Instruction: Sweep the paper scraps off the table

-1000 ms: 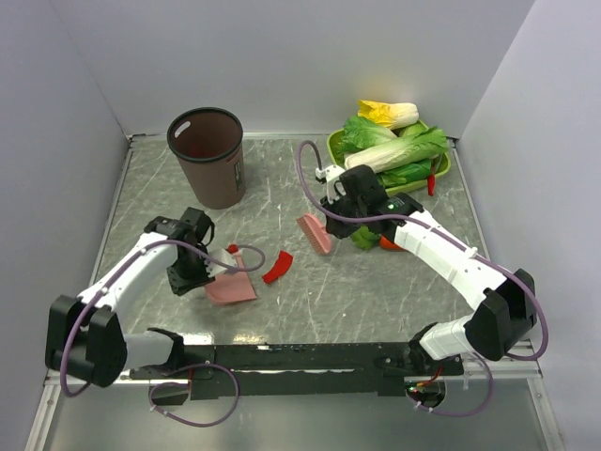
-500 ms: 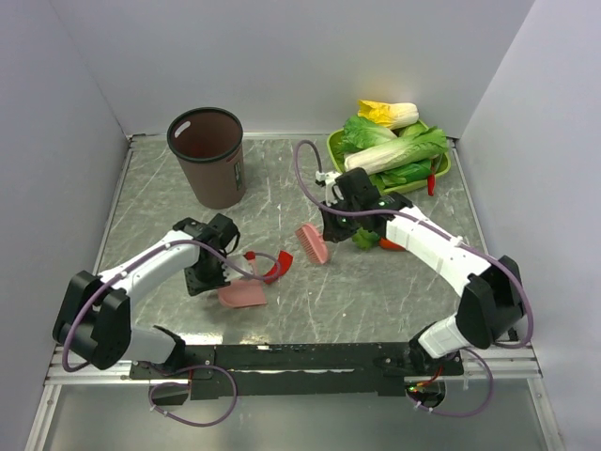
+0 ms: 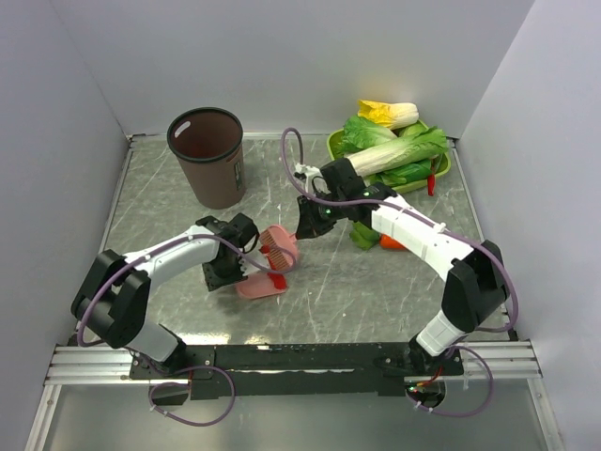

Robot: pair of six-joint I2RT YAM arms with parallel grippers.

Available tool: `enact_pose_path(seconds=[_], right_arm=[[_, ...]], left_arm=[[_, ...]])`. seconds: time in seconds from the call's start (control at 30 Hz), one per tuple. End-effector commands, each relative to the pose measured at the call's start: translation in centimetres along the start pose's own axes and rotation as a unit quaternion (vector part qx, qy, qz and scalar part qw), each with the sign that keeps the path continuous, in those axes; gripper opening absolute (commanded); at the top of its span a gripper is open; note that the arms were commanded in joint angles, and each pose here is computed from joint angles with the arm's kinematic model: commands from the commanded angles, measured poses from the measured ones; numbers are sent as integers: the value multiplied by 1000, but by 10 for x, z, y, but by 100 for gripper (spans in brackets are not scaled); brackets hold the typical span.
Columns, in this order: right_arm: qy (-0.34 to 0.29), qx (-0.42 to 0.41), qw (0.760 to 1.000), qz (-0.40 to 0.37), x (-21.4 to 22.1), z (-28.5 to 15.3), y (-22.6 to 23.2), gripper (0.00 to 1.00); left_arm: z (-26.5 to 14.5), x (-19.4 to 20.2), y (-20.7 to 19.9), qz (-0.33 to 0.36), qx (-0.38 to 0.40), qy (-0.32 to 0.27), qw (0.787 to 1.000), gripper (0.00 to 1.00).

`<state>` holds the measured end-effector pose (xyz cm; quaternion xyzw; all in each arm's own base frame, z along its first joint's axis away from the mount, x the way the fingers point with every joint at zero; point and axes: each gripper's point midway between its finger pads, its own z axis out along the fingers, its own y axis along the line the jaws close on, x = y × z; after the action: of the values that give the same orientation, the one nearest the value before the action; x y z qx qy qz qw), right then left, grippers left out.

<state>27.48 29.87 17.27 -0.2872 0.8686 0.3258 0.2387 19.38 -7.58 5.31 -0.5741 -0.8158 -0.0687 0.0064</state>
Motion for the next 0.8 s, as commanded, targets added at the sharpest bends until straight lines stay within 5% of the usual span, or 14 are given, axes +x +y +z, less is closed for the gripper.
enact_pose_path(seconds=[0.0, 0.2, 0.4, 0.53, 0.77], right_arm=[[-49, -8, 998, -49, -21, -37, 15, 0], [-103, 53, 988, -100, -42, -84, 2, 0], [-154, 64, 982, -85, -66, -119, -4, 0], [-137, 152, 976, -77, -54, -114, -44, 0], [-91, 192, 976, -52, -23, -88, -77, 0]], left_arm=[[-3, -44, 9, -42, -17, -97, 994, 1], [-11, -69, 15, -66, -43, -188, 979, 1], [-13, -82, 17, -81, -33, -207, 974, 1], [-22, -72, 24, -80, -44, -168, 982, 1], [-32, -36, 20, -37, -38, -80, 995, 1]])
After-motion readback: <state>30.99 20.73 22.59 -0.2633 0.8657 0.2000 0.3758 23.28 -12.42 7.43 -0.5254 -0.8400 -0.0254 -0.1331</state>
